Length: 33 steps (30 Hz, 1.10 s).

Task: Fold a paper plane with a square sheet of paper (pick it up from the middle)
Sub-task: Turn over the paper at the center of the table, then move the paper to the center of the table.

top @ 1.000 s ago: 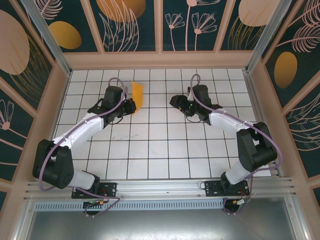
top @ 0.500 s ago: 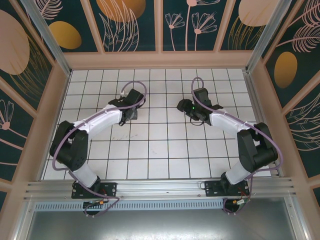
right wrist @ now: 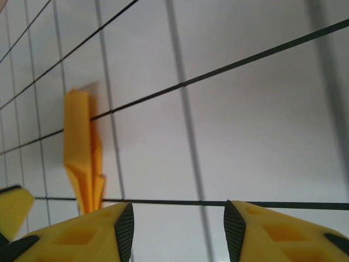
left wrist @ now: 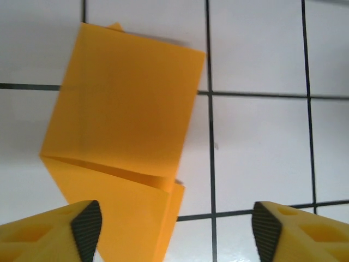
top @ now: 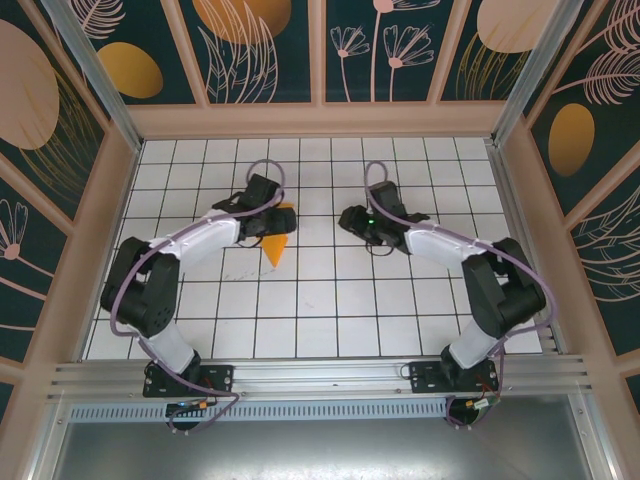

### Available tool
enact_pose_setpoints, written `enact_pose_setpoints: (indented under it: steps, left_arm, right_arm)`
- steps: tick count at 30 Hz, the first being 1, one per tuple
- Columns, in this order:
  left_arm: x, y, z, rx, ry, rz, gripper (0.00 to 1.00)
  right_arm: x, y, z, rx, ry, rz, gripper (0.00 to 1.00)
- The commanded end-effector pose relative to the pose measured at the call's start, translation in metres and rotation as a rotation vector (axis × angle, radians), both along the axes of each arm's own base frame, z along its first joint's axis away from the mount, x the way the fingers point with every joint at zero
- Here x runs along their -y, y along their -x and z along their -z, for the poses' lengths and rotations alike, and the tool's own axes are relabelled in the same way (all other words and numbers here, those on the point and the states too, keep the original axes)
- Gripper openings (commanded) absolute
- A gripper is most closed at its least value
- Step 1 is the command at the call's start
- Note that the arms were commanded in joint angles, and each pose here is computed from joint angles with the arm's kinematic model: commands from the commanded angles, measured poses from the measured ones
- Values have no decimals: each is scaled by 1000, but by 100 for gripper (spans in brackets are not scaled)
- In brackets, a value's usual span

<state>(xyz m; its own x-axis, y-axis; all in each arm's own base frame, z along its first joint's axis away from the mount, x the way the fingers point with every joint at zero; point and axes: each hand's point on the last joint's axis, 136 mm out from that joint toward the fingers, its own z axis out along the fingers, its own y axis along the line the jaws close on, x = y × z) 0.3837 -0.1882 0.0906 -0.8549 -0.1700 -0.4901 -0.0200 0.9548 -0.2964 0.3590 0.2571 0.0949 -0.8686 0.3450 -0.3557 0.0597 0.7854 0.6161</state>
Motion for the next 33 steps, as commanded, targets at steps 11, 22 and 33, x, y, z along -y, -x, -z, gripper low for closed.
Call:
enact_pose_setpoints:
  steps: [11,22,33]
  left_arm:
    - [-104,7,-16,83,102,-341,95]
    - [-110,12,-18,90,110,-347,98]
    - [-92,11,-18,94,164,-249,99]
  right_arm:
    - [-192,20,11,-31,-159,-372,24]
    - [-188,28,79,-150,37,-437,24]
    - [-87,55,86,31,194,-757,28]
